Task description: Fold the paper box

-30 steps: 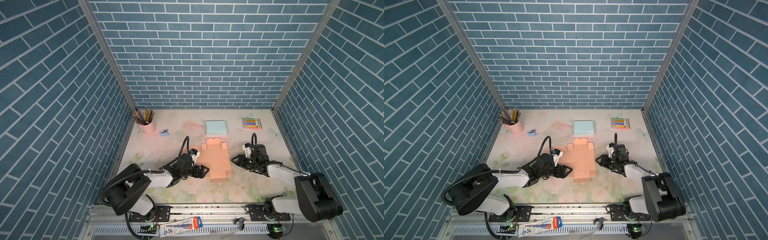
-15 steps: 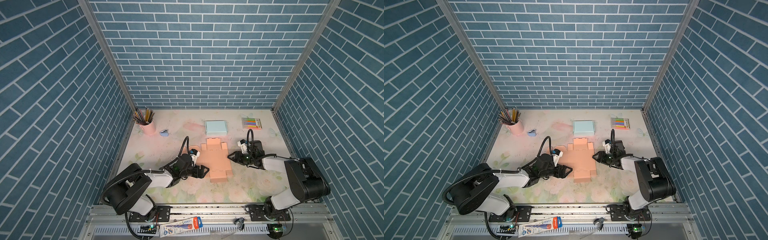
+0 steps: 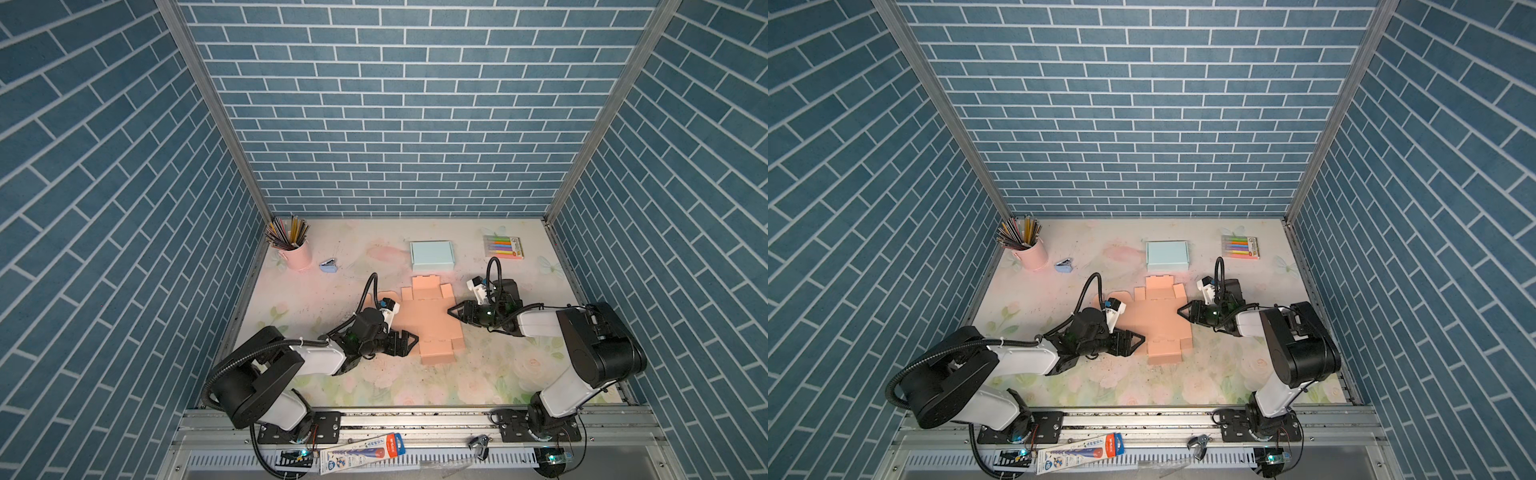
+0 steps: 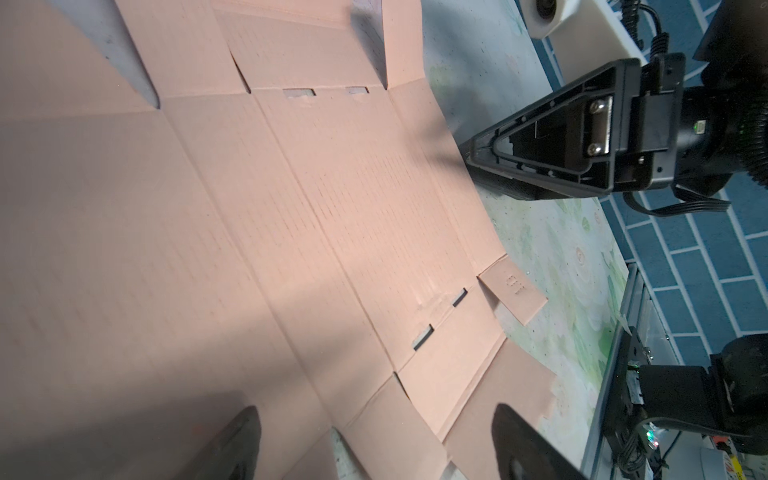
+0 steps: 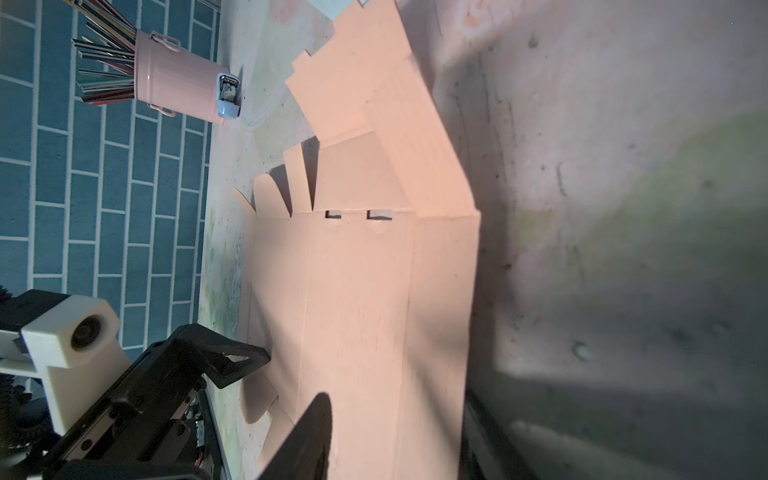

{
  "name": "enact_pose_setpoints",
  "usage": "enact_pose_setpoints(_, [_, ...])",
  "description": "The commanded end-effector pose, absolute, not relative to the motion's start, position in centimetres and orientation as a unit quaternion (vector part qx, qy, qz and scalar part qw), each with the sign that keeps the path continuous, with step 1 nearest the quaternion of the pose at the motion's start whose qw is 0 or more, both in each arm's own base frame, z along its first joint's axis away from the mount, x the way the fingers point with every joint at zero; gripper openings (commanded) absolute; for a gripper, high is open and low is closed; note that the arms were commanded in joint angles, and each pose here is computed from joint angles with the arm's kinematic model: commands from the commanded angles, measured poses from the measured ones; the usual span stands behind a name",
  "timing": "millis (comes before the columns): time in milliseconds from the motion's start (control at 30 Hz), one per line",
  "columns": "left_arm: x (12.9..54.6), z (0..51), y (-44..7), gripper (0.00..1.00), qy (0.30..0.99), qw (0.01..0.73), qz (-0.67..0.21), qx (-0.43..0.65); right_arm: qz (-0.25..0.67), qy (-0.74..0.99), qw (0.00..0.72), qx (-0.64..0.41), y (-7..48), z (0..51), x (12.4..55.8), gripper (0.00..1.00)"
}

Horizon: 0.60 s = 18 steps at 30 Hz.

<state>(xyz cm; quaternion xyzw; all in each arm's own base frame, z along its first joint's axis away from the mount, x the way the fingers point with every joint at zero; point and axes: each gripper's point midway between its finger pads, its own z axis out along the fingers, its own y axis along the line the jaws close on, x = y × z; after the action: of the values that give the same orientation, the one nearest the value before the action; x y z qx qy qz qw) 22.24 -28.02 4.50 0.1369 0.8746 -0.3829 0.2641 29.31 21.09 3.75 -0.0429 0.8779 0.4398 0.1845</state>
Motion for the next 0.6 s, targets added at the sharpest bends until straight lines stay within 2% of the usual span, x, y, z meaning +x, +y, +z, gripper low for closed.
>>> enact_pose_setpoints(0, [21.1, 2.1, -26.7, 0.88, 0.896, 0.229, -0.36, 0.122, 0.452, 0.877, 0.163, -0.03, 21.5, 3.5, 28.7, 0.5])
enact_pose_setpoints(167, [21.1, 2.1, -26.7, 0.88, 0.896, 0.23, -0.359, 0.122, 0.474, 0.863, 0.172, -0.032, 22.0, 5.3, 28.7, 0.48])
enact_pose_setpoints(567, [21.1, 2.3, -26.7, 0.88, 0.895, 0.231, -0.362, 0.121, 0.481, 0.859, 0.175, -0.028, 22.4, 5.8, 28.5, 0.26])
